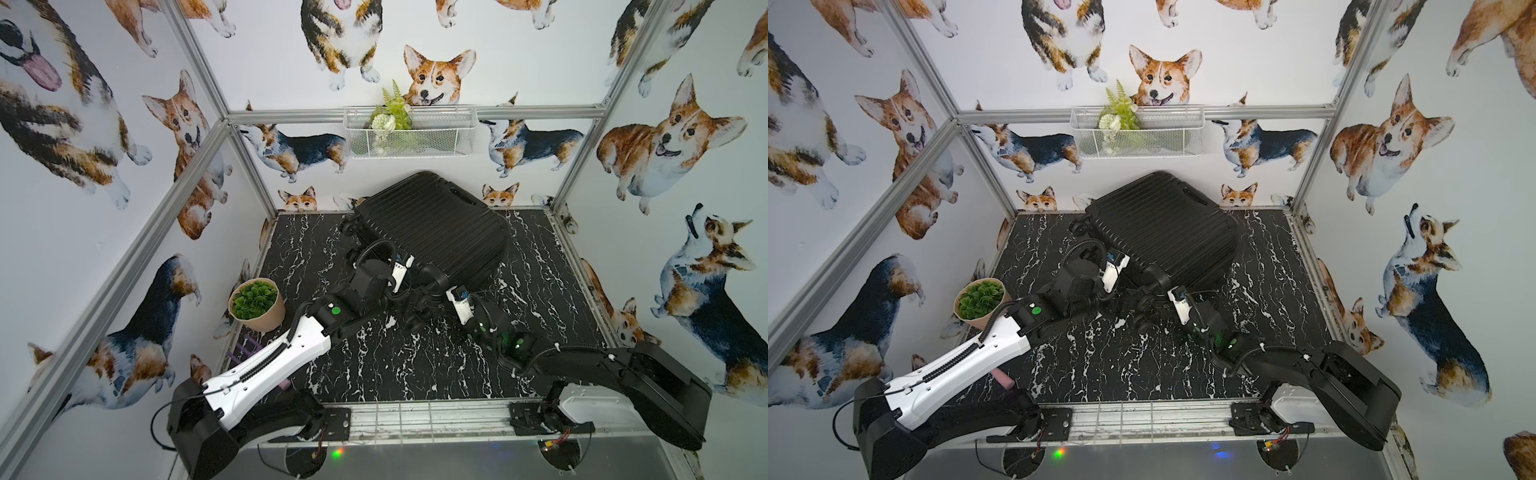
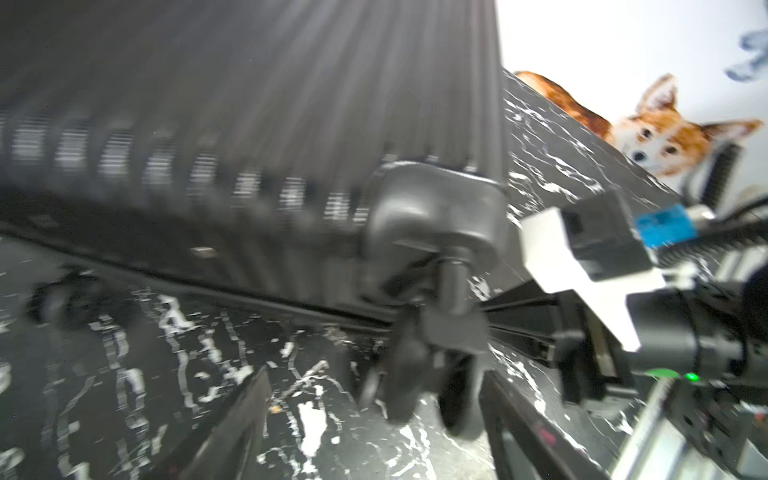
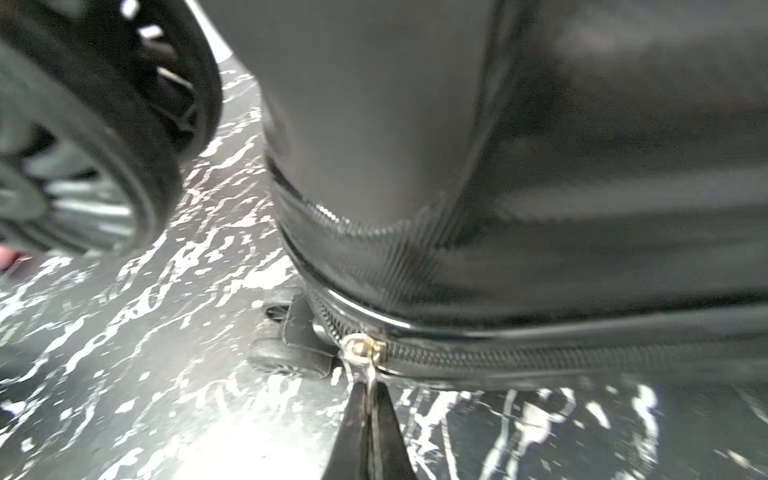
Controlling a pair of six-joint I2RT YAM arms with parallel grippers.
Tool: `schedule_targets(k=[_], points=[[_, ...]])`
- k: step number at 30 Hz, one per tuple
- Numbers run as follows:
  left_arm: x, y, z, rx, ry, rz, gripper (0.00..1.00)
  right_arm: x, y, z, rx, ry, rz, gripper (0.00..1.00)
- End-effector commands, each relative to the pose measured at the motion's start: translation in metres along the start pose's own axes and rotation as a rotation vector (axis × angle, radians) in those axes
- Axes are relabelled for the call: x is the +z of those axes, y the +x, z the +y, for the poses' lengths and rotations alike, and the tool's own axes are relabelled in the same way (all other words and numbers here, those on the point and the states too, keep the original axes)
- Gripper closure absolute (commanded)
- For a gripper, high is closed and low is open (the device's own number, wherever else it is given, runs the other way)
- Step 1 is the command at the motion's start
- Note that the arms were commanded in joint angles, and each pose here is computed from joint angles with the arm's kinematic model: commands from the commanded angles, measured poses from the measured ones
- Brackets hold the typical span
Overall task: Close the suitcase zippers
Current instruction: Place the suitcase at the center of the board, then adjust the suitcase at the center of the board.
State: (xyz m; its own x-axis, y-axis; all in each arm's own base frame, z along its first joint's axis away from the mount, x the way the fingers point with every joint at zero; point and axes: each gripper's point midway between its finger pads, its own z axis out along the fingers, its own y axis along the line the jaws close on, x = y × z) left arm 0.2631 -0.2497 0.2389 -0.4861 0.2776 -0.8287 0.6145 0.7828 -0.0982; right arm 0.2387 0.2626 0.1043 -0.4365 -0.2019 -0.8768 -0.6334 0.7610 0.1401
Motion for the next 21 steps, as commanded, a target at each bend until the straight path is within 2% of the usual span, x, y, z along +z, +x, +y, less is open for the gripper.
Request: schedule_targets(k=[1,5,9,15,21], points=[[-0.015,-0.012,0.043,-0.023,-0.145,-0.009,0.14,-0.003,0.001,-0.017,0.017,0.095,-0.005,1.00],[-0.031,-0.024,0.108,-0.101,-0.335,-0.011,0.13,-0.006,0.000,-0.022,0.014,0.121,-0.007,1.00],[-0.037,-0.028,0.161,-0.160,-0.420,0.018,0.11,-0.009,0.000,-0.026,0.015,0.133,-0.011,1.00],[-0.017,-0.036,0.218,-0.164,-0.394,0.064,0.09,-0.012,0.001,-0.029,0.025,0.142,-0.014,1.00],[0.015,-0.044,0.238,-0.088,-0.291,0.085,0.07,-0.014,0.002,-0.030,0.028,0.145,-0.011,1.00]])
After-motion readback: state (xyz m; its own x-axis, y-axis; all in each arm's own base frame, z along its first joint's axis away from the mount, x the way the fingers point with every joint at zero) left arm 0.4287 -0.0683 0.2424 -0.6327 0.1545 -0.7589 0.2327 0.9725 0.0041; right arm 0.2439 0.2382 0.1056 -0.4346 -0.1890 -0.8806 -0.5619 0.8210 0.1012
